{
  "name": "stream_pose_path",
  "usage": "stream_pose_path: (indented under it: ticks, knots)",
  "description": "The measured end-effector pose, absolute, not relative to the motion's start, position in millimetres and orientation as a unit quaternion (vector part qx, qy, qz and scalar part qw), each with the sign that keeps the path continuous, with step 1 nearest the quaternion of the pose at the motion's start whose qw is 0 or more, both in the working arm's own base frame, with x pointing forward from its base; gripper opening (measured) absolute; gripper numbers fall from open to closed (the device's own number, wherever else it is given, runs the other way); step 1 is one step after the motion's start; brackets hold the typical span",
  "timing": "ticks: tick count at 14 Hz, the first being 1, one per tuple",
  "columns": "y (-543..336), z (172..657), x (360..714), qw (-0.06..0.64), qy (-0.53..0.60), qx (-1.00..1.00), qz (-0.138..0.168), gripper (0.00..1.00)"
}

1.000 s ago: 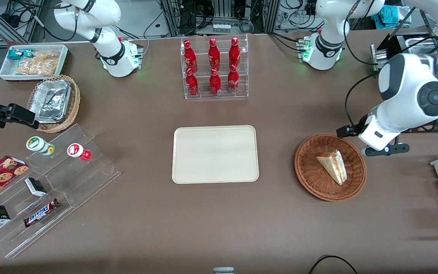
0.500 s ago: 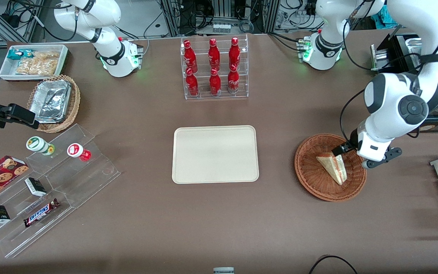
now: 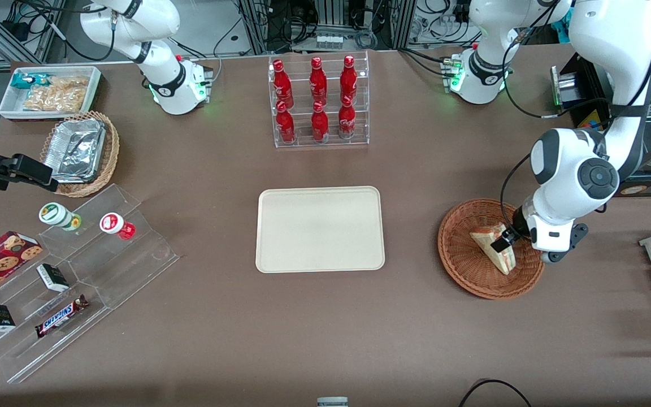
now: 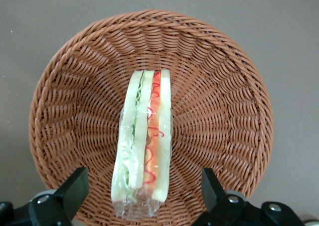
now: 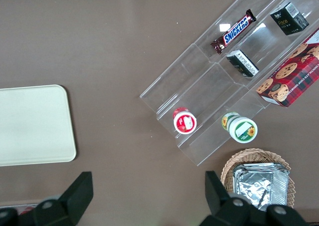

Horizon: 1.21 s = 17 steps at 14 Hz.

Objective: Place sandwich from basket to tray
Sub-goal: 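Lower the open left gripper around the sandwich and close it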

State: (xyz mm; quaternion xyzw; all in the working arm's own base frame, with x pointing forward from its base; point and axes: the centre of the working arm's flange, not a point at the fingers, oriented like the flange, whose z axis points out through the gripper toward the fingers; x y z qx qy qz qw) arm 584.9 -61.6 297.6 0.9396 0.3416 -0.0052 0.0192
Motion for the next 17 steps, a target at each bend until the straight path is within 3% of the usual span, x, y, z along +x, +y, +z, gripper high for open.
stream_pose_path:
  ticks: [7, 13, 16, 17]
  knots:
    - [-62, 255, 582, 0.011, 0.361, 0.932, -0.032, 0.96]
    - [-62, 260, 582, 0.008, 0.363, 0.931, -0.037, 0.38]
    - [-63, 284, 586, -0.004, 0.361, 0.931, -0.058, 0.19]
    - [-65, 299, 589, -0.01, 0.358, 0.931, -0.067, 0.17]
